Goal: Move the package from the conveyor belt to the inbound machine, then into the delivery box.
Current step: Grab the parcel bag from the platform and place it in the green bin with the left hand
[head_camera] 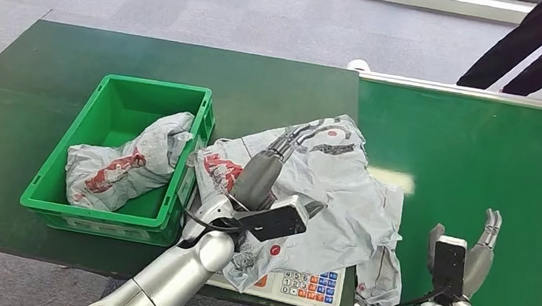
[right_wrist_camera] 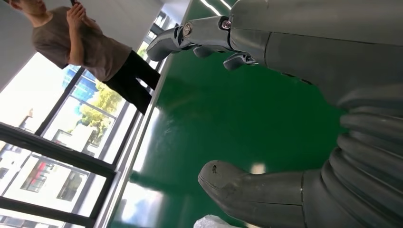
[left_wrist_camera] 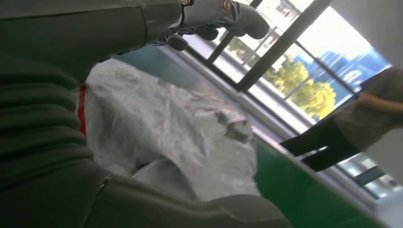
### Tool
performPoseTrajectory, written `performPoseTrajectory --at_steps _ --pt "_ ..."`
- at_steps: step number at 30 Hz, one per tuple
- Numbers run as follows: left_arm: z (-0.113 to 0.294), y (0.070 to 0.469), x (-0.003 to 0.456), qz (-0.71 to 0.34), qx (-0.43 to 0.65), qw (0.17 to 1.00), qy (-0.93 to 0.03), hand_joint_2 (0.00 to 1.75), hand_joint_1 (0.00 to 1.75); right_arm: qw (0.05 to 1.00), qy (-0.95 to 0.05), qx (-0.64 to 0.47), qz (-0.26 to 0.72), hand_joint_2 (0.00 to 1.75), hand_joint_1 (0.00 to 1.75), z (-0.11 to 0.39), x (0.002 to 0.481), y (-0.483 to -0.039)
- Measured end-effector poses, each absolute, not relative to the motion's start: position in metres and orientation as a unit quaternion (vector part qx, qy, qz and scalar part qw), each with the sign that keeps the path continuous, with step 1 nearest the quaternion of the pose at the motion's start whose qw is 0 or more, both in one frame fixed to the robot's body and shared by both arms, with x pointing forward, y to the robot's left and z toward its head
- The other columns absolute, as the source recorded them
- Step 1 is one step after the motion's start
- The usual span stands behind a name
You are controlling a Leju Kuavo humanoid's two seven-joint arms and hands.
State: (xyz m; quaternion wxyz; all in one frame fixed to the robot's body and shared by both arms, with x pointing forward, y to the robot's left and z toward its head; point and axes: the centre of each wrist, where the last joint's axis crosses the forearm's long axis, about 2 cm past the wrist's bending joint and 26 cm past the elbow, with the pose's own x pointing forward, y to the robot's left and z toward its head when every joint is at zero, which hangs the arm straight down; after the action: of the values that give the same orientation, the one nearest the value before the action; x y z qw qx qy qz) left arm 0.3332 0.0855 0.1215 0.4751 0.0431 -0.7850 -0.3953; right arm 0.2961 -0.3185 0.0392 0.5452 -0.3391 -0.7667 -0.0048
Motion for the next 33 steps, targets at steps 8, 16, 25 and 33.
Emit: performPoseTrajectory --at_steps 8,16,25,33 --pt "0.094 0.089 0.334 -0.481 0.104 0.540 -0.683 0.00 0.00 0.547 -0.766 -0.338 0.002 1.75 0.00 0.040 0.302 -0.315" --pt "0.084 0.098 0.333 -0.507 0.190 0.549 -0.637 1.75 0.00 0.551 -0.767 -0.328 0.010 1.75 0.00 0.039 0.304 -0.310" --pt "0.077 0.113 0.333 -0.500 0.228 0.543 -0.634 1.75 0.05 0.551 -0.767 -0.330 0.012 1.75 0.00 0.039 0.304 -0.309" --pt "0.077 0.120 0.334 -0.490 0.227 0.547 -0.639 1.75 0.00 0.552 -0.766 -0.329 0.009 1.75 0.00 0.039 0.304 -0.309"
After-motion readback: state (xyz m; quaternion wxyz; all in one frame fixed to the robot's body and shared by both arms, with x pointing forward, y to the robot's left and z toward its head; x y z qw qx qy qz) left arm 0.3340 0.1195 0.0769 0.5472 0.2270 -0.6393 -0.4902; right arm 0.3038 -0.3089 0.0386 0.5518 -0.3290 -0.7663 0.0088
